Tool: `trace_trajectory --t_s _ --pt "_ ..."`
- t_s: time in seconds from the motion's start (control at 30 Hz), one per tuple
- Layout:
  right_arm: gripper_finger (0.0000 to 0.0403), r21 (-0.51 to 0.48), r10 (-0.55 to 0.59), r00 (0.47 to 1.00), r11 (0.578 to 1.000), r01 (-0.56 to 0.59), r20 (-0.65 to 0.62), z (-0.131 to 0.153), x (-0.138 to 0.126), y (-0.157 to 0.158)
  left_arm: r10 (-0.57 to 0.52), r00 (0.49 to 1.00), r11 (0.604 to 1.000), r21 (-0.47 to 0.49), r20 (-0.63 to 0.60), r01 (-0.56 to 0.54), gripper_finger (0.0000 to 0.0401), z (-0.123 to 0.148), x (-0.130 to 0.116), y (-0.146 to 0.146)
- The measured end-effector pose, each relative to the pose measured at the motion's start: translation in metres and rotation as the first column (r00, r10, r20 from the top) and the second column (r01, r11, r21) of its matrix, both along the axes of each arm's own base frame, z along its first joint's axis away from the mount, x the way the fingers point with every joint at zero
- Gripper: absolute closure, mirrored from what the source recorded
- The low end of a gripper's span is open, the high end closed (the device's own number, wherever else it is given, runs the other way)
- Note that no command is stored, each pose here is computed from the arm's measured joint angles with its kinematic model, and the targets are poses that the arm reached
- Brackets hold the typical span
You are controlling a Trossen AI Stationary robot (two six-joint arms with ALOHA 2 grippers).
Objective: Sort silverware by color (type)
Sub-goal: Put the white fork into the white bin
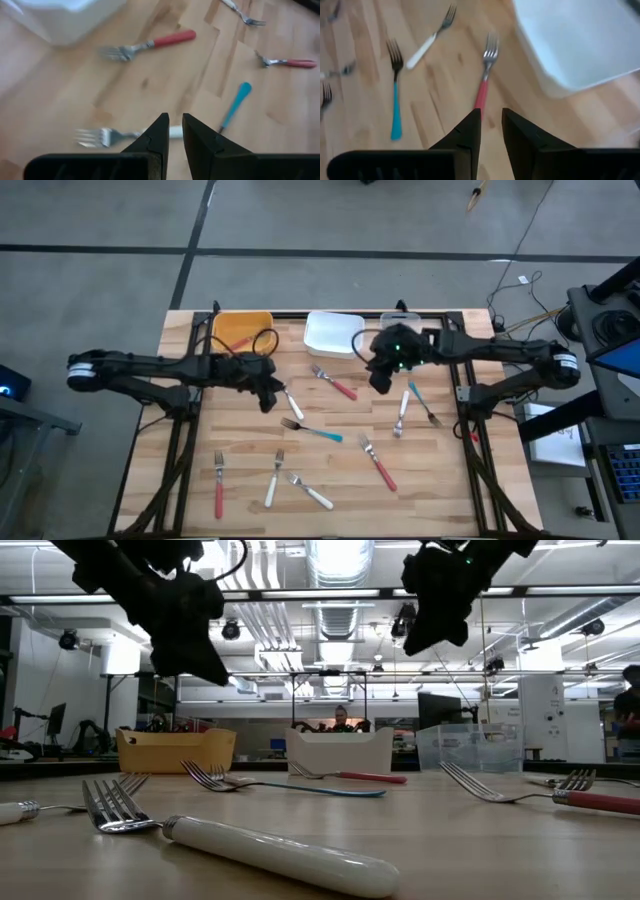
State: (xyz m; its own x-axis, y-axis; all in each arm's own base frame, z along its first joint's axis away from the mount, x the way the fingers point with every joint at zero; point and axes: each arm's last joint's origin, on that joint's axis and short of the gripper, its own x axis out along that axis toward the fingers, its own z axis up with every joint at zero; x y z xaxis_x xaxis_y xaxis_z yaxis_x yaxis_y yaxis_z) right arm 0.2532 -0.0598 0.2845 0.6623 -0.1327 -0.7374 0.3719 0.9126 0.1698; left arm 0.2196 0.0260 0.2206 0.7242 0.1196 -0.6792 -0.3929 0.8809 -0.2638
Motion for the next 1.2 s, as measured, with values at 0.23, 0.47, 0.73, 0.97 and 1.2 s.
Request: trace_trajectory --t_s 0.23,0.47,0.73,0.97,1.2 --pt "0.0339 0.025 0.011 0.997 1.0 -0.009 -0.082 -0.027 -0.006 0.006 0.175 0.984 0.942 -0.283 -0.043 -0.18 0.0365 -0.013 0.009 -0.004" --pt "0.0338 -0.035 0.003 0.993 0.999 -0.007 -0.12 -0.034 -0.009 0.005 0.191 0.971 0.868 -0.437 -0.145 -0.236 0.0365 -0.032 0.021 -0.018" --pt "0.034 -0.182 -0.08 0.983 0.982 0.049 -0.168 -0.043 -0.013 0.001 0.334 0.917 0.782 -0.478 -0.22 -0.4 0.0365 -0.047 0.029 -0.017" --pt "0.034 -0.242 -0.07 0.975 0.97 0.017 -0.212 -0.05 -0.016 0.0 0.434 0.869 0.75 -0.438 -0.237 -0.495 0.0365 -0.05 0.049 -0.013" --pt "0.033 -0.256 -0.055 0.974 0.967 -0.004 -0.222 -0.051 -0.017 -0.001 0.44 0.814 0.739 -0.363 -0.38 -0.568 0.0365 -0.05 0.07 -0.014"
